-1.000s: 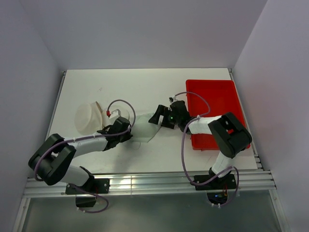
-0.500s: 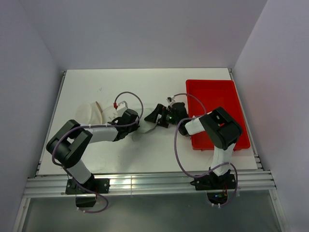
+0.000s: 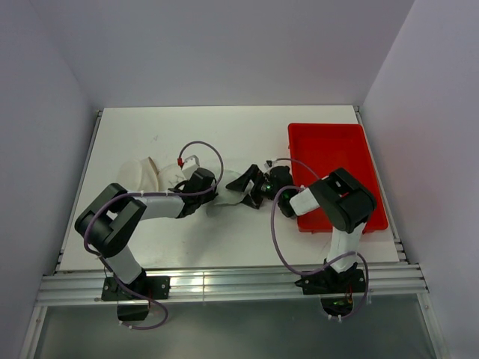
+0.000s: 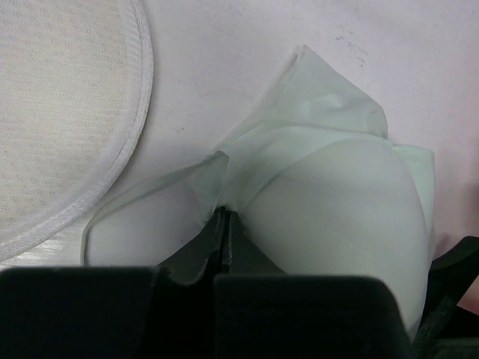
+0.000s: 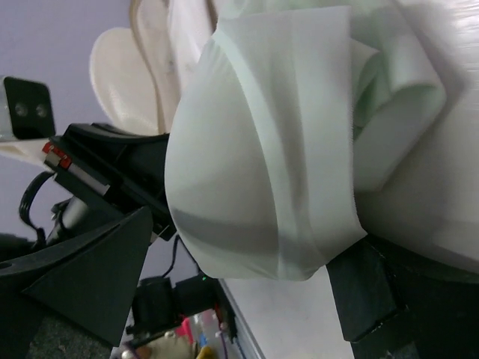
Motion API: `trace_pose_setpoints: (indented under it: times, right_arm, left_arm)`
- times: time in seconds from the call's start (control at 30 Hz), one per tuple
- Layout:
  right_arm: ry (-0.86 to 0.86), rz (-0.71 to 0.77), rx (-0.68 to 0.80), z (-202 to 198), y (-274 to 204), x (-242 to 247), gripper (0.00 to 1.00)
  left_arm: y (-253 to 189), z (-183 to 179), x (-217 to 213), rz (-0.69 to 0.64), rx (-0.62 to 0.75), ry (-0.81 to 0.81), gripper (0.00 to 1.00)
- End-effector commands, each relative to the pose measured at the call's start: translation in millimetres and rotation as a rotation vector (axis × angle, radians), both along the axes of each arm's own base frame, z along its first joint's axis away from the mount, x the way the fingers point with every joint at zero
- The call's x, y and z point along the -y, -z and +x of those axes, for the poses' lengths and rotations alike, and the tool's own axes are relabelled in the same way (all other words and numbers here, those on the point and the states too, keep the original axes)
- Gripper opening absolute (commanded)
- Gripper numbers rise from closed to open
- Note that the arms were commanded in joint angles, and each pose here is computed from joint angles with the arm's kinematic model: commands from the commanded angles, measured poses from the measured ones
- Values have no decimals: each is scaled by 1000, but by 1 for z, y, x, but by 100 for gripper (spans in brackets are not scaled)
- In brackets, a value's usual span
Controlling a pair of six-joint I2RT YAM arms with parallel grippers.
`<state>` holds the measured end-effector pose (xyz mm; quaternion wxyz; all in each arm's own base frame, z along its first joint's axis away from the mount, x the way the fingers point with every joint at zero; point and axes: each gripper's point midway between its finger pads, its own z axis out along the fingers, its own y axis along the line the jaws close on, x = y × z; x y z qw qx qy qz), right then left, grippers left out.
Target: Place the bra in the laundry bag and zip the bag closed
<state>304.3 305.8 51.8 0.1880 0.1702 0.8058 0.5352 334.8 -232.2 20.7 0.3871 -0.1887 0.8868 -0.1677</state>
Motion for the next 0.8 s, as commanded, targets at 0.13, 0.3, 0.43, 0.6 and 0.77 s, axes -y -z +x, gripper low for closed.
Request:
trace_pose_setpoints:
  times: [0.13,0.3,0.43,0.6,0.77]
  right_arm:
    - [162,-348,-45,17,-4,34,100]
    - [173,-314,-24,29,-33,26,100]
    - [219,-369,-9,42,-46,32,100]
    - [298,-506,-45,40,-56,61,100]
    - [390,-546,-49,23,-64,90,100]
  left_arm:
    - [41,-35,-14,72,-149,55,0]
    - [42,-40,-9,27,-155,66,0]
    - [44,-46,-8,2,-164,75,0]
    - [41,-45,-4,-8,-161,87,0]
    - [40,-43,0,-28,-157,91,0]
